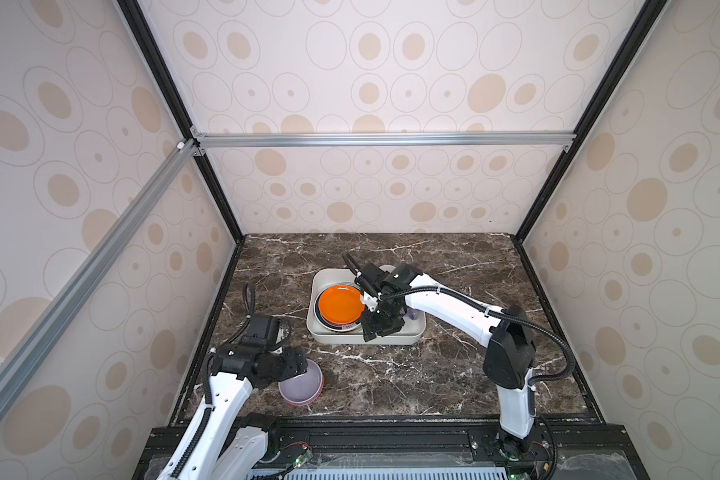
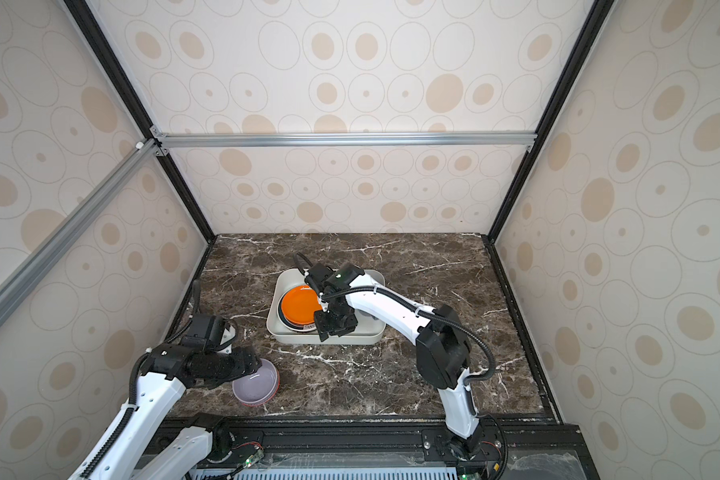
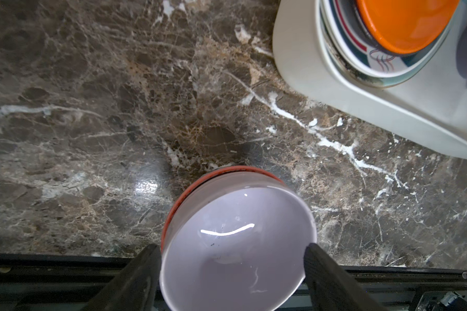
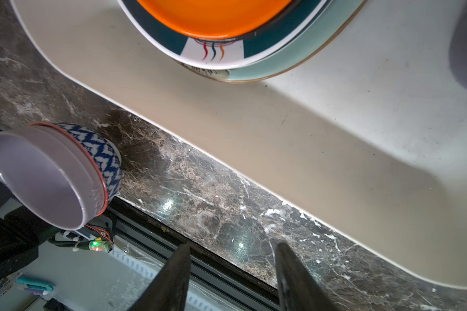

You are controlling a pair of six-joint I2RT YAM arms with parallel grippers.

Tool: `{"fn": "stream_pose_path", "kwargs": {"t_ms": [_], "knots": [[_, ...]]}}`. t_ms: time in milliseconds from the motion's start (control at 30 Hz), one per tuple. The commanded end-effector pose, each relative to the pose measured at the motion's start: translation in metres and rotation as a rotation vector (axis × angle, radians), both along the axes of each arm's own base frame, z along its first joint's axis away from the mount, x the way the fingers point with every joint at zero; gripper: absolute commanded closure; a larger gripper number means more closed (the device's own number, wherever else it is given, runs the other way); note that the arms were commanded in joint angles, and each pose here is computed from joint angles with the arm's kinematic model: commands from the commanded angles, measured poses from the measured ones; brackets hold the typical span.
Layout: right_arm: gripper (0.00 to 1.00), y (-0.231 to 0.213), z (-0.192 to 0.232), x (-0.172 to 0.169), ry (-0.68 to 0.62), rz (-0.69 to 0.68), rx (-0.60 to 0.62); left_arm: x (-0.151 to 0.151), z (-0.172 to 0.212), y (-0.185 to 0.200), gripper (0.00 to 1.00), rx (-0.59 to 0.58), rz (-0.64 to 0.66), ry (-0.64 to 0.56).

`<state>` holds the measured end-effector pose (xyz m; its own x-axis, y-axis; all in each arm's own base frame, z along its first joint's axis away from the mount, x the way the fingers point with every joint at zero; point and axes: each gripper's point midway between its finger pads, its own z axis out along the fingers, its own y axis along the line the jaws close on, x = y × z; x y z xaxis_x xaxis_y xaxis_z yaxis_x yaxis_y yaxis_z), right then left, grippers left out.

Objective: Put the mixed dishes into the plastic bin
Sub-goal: 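Lower the right gripper onto the lavender bowl's rim while the left hovers nearby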

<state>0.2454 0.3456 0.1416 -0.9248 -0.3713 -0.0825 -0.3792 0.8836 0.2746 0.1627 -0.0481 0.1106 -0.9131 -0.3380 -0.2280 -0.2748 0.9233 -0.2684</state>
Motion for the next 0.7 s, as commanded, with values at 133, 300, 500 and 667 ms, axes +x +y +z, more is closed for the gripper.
{"fn": "stream_pose_path", "kwargs": {"t_ms": [133,300,500,667], "knots": [[0.46,-0.012,0.021,0.0,-0.058,-0.032,0.008,-0.006,-0.01,0.0,0.14,-0.004,0.009,0.073],[0.46,-0.022,0.023,-0.002,-0.08,-0.034,-0.011,-0.003,-0.02,-0.004,0.1,-0.013,-0.003,0.112],[0.46,-0.033,0.017,-0.007,-0.081,-0.051,-0.02,-0.001,-0.033,-0.008,0.05,-0.03,-0.009,0.156],[0.46,-0.039,0.011,-0.009,-0.074,-0.06,-0.024,0.0,-0.039,-0.013,0.1,-0.054,-0.011,0.169]]}}
